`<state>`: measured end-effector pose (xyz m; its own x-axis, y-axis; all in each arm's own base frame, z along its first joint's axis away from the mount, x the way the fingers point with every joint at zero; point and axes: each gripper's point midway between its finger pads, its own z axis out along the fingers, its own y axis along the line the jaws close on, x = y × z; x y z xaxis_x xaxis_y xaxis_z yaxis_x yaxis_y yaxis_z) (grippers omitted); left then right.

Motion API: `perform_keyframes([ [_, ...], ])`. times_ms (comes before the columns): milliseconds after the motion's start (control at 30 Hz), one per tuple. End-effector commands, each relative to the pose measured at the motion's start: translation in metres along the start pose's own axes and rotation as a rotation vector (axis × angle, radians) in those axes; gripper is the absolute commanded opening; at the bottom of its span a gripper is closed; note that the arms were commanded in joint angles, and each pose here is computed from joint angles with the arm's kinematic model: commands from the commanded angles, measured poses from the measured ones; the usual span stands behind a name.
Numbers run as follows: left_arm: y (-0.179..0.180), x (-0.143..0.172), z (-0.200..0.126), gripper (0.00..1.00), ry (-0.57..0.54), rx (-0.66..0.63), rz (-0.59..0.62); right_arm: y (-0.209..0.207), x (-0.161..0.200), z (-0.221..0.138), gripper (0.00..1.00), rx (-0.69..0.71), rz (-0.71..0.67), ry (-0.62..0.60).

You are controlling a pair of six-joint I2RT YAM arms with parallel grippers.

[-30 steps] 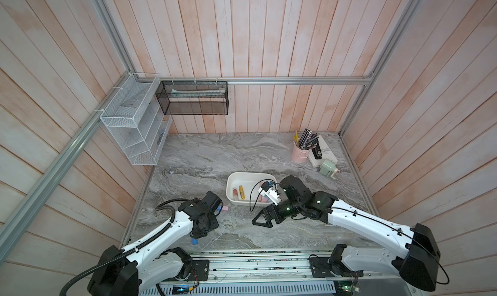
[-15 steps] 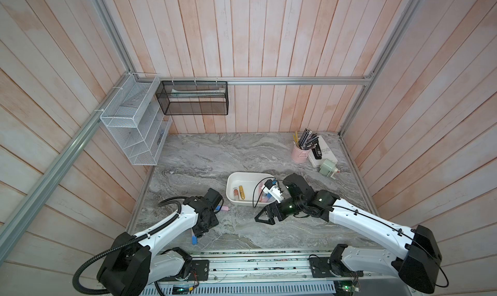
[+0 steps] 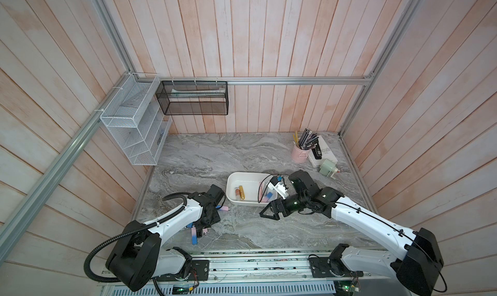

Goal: Put the lipstick into the storage box
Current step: Pick up the lipstick at the center of the board.

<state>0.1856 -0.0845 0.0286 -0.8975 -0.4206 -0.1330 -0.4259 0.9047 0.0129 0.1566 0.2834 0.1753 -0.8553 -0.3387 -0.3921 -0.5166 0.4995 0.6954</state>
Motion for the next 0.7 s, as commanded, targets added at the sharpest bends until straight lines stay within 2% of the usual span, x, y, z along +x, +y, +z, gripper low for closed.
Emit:
perform_keyframes([
  [0,-0.002,-0.001,0.003,0.63,0.001,0.012,0.006,-0.001,0.008,-0.004,0.98,-0.015,-0.007,0.015],
  [67,-0.001,0.002,0.005,0.61,0.006,0.017,0.006,-0.002,0.008,-0.003,0.98,-0.013,-0.004,0.016],
  [167,-0.003,0.006,0.01,0.5,0.024,0.029,0.004,-0.004,0.007,-0.003,0.98,-0.014,0.0,0.018],
  [400,-0.005,0.014,0.02,0.4,0.06,0.041,-0.002,-0.007,0.004,-0.002,0.98,-0.012,0.0,0.02],
  [633,-0.008,0.018,0.021,0.15,0.082,0.061,0.006,-0.008,0.002,-0.002,0.98,-0.012,0.003,0.017],
  [667,-0.01,0.018,0.02,0.14,0.085,0.068,0.008,-0.008,0.001,-0.002,0.98,-0.012,0.003,0.017],
])
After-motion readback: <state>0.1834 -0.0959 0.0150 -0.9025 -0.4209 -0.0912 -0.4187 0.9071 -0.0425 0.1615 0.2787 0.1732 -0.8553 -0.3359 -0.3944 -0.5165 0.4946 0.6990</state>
